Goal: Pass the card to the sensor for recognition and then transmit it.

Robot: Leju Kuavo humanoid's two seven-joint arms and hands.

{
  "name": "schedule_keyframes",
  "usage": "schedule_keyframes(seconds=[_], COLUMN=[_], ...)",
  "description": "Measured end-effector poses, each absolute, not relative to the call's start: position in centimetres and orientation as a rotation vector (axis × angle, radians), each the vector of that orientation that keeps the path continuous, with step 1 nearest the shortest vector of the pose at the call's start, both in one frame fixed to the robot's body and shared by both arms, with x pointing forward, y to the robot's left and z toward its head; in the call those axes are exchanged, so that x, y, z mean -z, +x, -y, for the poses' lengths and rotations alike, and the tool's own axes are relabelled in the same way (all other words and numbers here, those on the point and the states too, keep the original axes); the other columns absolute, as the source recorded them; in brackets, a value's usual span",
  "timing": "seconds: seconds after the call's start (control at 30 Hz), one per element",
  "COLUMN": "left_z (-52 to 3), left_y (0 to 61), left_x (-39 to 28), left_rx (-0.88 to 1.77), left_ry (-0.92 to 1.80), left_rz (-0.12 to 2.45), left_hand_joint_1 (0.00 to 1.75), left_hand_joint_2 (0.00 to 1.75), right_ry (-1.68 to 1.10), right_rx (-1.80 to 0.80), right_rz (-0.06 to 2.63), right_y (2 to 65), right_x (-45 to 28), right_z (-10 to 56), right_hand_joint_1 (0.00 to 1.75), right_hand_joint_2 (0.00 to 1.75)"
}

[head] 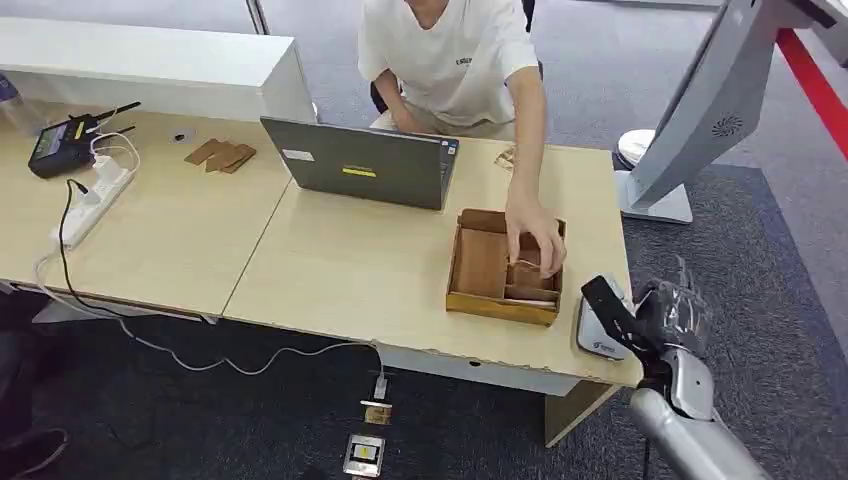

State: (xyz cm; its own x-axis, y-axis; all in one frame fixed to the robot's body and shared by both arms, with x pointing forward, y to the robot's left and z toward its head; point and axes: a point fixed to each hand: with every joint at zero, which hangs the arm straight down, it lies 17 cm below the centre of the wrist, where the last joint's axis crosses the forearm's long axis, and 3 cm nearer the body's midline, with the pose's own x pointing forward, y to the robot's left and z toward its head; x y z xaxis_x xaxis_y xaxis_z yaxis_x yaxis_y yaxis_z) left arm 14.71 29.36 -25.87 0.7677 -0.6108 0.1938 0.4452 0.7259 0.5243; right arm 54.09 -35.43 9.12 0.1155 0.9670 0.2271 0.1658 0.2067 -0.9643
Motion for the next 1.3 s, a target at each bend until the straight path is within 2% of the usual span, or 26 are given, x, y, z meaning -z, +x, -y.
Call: schedule_keyframes(seconds=[1.3], left_z=[-29.1], left_y=[16.1], left_x=[25.7], left_rx=[0.628], left_ry=[0.464], left_rz=[0.363], left_hand_joint_1=[0.0], left_hand_joint_2=[0.0], right_ry=[-1.188], right_rx=[-0.889], right_rz=[1.27], right_y=[53.1], right_x=[-6.6], right_z=[35.1], right_hand_joint_1=[1.75], right_hand_joint_2=[1.75])
